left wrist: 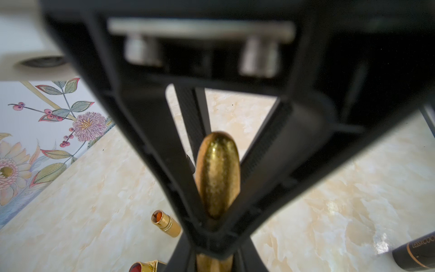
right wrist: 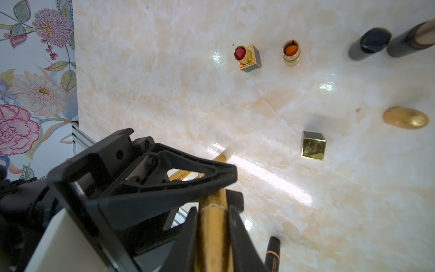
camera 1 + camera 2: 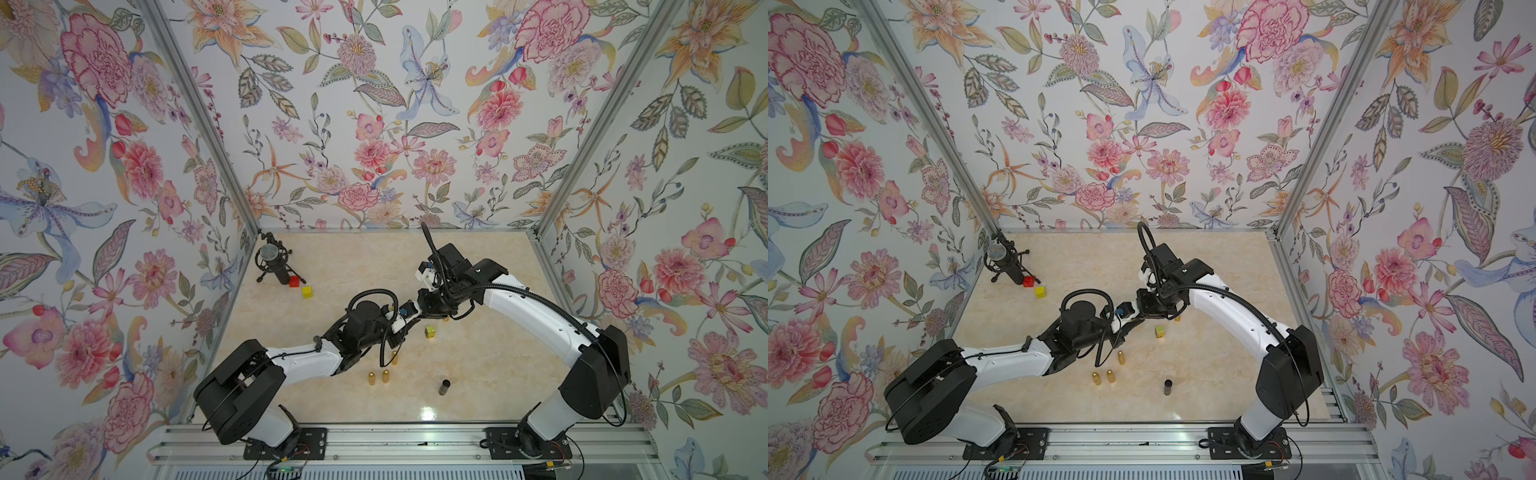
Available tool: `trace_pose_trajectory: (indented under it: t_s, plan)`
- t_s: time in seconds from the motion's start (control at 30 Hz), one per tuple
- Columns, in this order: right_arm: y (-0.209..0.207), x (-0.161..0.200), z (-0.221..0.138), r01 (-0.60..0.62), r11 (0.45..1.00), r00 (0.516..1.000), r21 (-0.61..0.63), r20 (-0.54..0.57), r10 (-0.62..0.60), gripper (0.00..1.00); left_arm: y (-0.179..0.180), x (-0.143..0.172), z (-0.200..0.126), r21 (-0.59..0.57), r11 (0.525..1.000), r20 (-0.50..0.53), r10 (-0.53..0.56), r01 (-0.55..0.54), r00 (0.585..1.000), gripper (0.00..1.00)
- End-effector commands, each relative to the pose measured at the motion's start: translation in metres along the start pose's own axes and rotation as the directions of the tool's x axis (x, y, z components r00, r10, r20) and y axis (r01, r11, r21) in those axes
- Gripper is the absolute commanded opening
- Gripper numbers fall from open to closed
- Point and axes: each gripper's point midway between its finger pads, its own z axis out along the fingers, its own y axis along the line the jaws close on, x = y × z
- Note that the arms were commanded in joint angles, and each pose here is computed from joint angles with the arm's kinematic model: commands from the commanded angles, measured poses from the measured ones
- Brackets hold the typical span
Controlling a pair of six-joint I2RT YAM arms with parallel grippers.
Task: Open the lipstick cap
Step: Open the cover of the lipstick.
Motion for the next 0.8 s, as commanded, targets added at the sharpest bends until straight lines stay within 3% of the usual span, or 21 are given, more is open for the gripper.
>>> trace_pose_trajectory:
  t_s: [0.0,0.13,0.27,0.53,0.77]
  plan:
    - [0.004,-0.002,-0.009,0.008,1.000,1.000,-0.006,0.014,-0.008,0.23,0.005,-0.014,0.000,-0.017,1.000,0.043,0.003,-0.002,0.999,0.16]
    - [0.004,-0.006,-0.013,0.007,1.000,0.999,-0.009,0.037,-0.007,0.31,0.008,-0.017,-0.003,-0.024,1.000,0.062,-0.013,0.014,0.998,0.06]
    - [0.003,-0.012,-0.020,0.012,1.000,0.997,0.009,0.075,-0.012,0.37,0.011,-0.016,-0.007,-0.027,0.999,0.071,-0.031,0.033,0.997,0.05]
    - [0.007,-0.021,-0.034,0.028,1.000,0.989,0.008,0.142,-0.029,0.36,0.011,-0.010,-0.008,-0.029,0.999,0.046,-0.027,0.028,0.999,0.02]
    - [0.007,-0.020,-0.031,0.026,1.000,0.990,0.004,0.137,-0.026,0.25,0.013,-0.009,-0.008,-0.038,0.999,0.037,-0.023,0.024,0.999,0.02]
